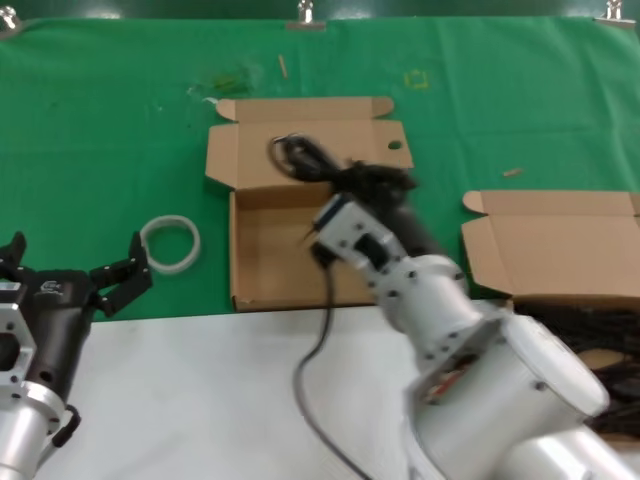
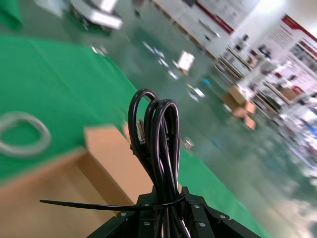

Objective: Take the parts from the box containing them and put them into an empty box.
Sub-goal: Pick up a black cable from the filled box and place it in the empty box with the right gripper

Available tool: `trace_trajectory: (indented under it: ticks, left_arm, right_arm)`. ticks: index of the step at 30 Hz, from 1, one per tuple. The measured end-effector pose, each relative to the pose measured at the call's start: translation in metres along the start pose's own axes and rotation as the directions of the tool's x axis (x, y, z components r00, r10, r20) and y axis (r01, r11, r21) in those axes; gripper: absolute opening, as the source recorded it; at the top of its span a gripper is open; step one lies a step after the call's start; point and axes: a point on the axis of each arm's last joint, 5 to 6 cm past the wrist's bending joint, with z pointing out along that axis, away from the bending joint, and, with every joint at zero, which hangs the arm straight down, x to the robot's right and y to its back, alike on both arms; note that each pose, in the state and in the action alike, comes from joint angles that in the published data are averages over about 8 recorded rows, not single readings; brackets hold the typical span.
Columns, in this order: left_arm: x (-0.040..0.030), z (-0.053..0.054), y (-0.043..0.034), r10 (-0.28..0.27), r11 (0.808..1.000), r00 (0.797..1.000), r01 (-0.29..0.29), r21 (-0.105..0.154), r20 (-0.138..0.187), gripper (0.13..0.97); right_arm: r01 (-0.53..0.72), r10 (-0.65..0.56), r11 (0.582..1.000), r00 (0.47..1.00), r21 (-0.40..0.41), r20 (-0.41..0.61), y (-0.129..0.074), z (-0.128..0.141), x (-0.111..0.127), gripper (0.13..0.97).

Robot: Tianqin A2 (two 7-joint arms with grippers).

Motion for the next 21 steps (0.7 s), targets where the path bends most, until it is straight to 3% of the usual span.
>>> trace_trajectory:
  ticks: [4, 9, 15, 21]
  left_arm:
    - [0.0000, 0.000, 0.0000, 0.000, 1.000, 1.000, 0.000, 0.000, 0.000, 0.966]
    - [0.0000, 0.000, 0.0000, 0.000, 1.000, 1.000, 0.000, 0.000, 0.000, 0.966]
    - [0.0000, 0.000, 0.0000, 0.000, 1.000, 1.000, 0.000, 0.000, 0.000, 0.966]
    - [0.0000, 0.000, 0.0000, 0.000, 1.000, 1.000, 0.000, 0.000, 0.000, 0.966]
  right_arm:
    - [-0.017, 0.015, 1.000, 0.998, 0.024, 0.060, -0.004, 0.012, -0.020, 0.220]
    - [0.035, -0.030, 0.998, 0.995, -0.048, 0.093, 0.014, 0.025, -0.035, 0.220]
    - [0.086, -0.072, 0.988, 0.992, -0.132, 0.102, 0.036, 0.033, -0.041, 0.220]
    - [0.078, -0.063, 0.986, 0.993, -0.147, 0.104, 0.043, 0.035, -0.043, 0.220]
